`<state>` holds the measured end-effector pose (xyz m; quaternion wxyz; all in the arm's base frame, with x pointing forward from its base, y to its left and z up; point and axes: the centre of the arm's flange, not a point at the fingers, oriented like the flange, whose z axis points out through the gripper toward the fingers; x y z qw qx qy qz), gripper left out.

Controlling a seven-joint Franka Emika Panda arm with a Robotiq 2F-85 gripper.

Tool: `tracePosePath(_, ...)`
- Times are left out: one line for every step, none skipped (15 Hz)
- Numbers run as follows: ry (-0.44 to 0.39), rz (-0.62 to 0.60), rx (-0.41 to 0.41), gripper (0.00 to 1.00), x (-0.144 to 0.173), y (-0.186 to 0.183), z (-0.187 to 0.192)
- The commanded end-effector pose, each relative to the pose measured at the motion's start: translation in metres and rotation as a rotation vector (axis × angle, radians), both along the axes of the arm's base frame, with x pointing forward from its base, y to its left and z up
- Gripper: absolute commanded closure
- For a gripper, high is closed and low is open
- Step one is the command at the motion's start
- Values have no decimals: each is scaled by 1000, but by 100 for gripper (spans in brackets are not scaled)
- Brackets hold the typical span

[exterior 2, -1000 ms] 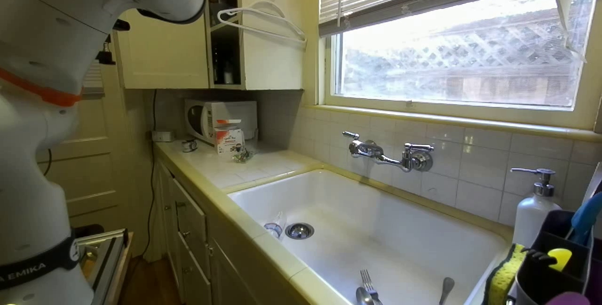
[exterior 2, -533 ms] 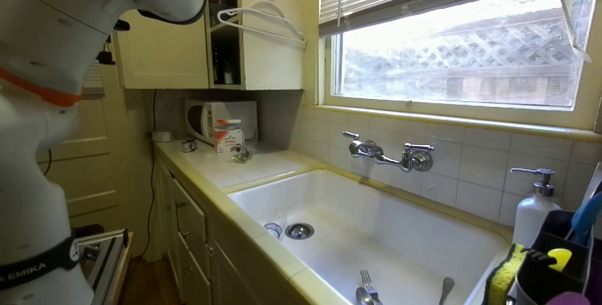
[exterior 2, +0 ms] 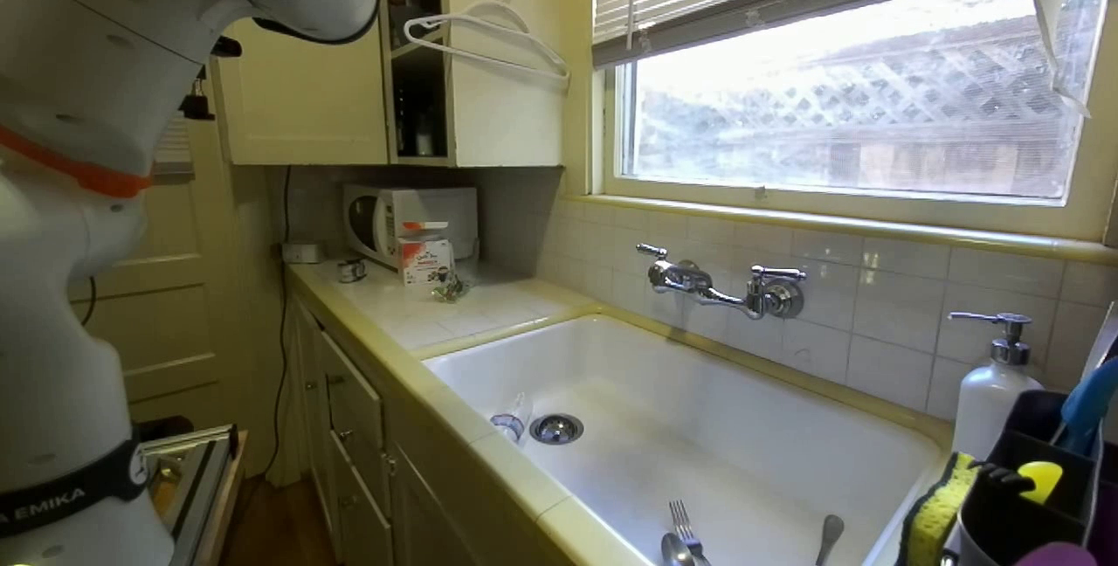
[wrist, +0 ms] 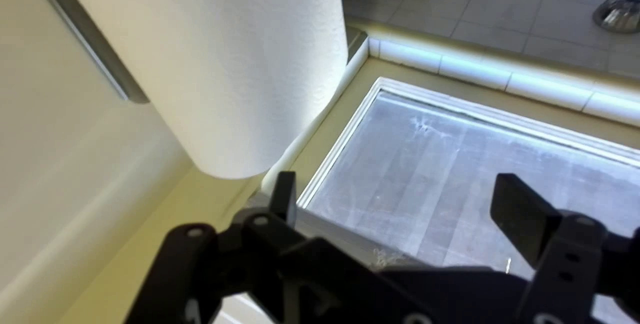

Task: Pick up the tissue paper and put it on the left side of the base top

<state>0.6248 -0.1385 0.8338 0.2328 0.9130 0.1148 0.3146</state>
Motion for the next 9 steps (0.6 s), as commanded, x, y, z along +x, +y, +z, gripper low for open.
tracePosePath(169,16,60,0,-47,24,-61)
tracePosePath(213,11,58,0,-45,39,-64)
tracePosePath(256,6,70,0,-45,48,-69)
tracePosePath(291,10,73,0,-45,60,-74)
tracePosePath(321,13,77,0,-45,73,-78)
tracePosePath(342,20,80,0,-46,88,-82)
tracePosePath(359,24,79,0,-46,103,-87)
tracePosePath(368,24,76,0,-46,118,-90)
tracePosePath(376,16,75,0,-47,133,-92)
